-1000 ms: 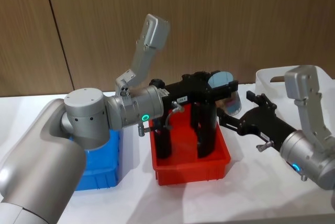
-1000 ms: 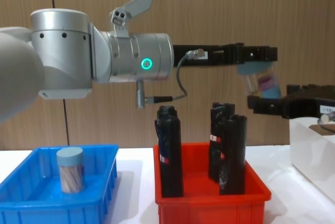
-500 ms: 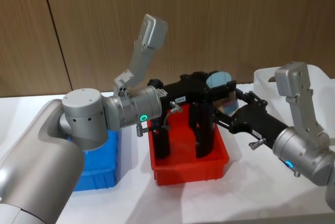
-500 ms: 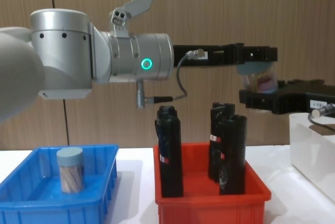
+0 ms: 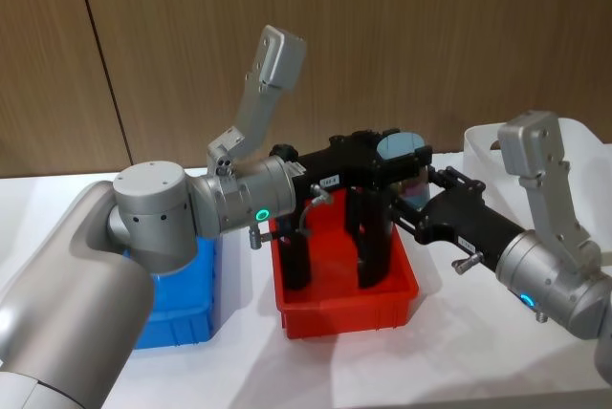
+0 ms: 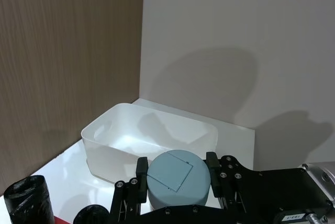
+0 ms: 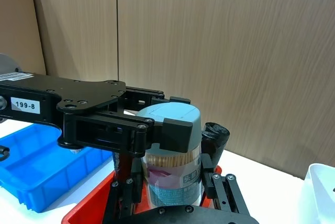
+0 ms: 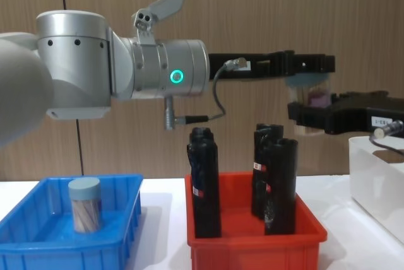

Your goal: Pick the cotton swabs from the blue box and place them into the white box.

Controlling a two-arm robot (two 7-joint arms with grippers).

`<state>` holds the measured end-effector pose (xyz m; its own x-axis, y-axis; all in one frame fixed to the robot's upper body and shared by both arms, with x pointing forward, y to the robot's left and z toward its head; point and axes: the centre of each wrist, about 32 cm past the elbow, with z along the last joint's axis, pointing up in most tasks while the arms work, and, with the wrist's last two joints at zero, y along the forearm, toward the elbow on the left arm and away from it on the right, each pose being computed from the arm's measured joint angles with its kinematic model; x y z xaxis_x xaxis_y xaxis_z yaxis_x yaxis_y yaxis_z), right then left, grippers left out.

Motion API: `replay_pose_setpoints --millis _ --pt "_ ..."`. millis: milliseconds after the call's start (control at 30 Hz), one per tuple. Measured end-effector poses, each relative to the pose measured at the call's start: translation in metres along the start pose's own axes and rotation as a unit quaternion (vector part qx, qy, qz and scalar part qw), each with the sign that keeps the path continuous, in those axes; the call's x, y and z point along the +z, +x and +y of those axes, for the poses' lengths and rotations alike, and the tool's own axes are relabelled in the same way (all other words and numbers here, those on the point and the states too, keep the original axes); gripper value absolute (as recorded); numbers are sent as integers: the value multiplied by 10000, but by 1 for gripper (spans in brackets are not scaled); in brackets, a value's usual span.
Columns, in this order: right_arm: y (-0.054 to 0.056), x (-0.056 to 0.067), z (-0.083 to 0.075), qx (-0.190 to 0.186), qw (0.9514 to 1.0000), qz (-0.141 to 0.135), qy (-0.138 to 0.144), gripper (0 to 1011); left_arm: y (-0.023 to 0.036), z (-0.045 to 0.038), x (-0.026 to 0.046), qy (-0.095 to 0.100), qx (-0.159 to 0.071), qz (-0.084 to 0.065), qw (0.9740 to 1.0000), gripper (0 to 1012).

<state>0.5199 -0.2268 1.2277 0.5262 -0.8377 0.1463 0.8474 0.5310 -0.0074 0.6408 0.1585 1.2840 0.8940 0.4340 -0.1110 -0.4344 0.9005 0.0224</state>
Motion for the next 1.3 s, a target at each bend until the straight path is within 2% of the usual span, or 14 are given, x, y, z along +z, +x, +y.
replay_pose_setpoints --millis 100,133,267,367,433,967,1167,1300 --pt "-8 15 -3 15 10000 -11 16 642 0 0 -1 6 4 -4 10000 719" --pt "-10 18 -6 17 10000 -14 15 642 0 0 0 6 5 -5 10000 773" --pt "-13 22 -10 18 10000 -17 14 642 0 0 -1 8 4 -4 10000 852" --pt "-16 26 -14 17 10000 -22 16 642 0 0 -1 8 5 -3 10000 968" --pt "-18 29 -16 16 10000 -24 19 642 0 0 -1 8 5 -3 10000 995" --pt "10 -5 -34 -133 9999 15 -22 642 0 0 -1 8 5 -2 10000 1004" --pt "88 -60 -55 -385 9992 41 -92 642 0 0 -1 8 5 -3 10000 1004" --pt "178 -109 -73 -632 9978 56 -164 642 0 0 -1 8 5 -3 10000 1004"
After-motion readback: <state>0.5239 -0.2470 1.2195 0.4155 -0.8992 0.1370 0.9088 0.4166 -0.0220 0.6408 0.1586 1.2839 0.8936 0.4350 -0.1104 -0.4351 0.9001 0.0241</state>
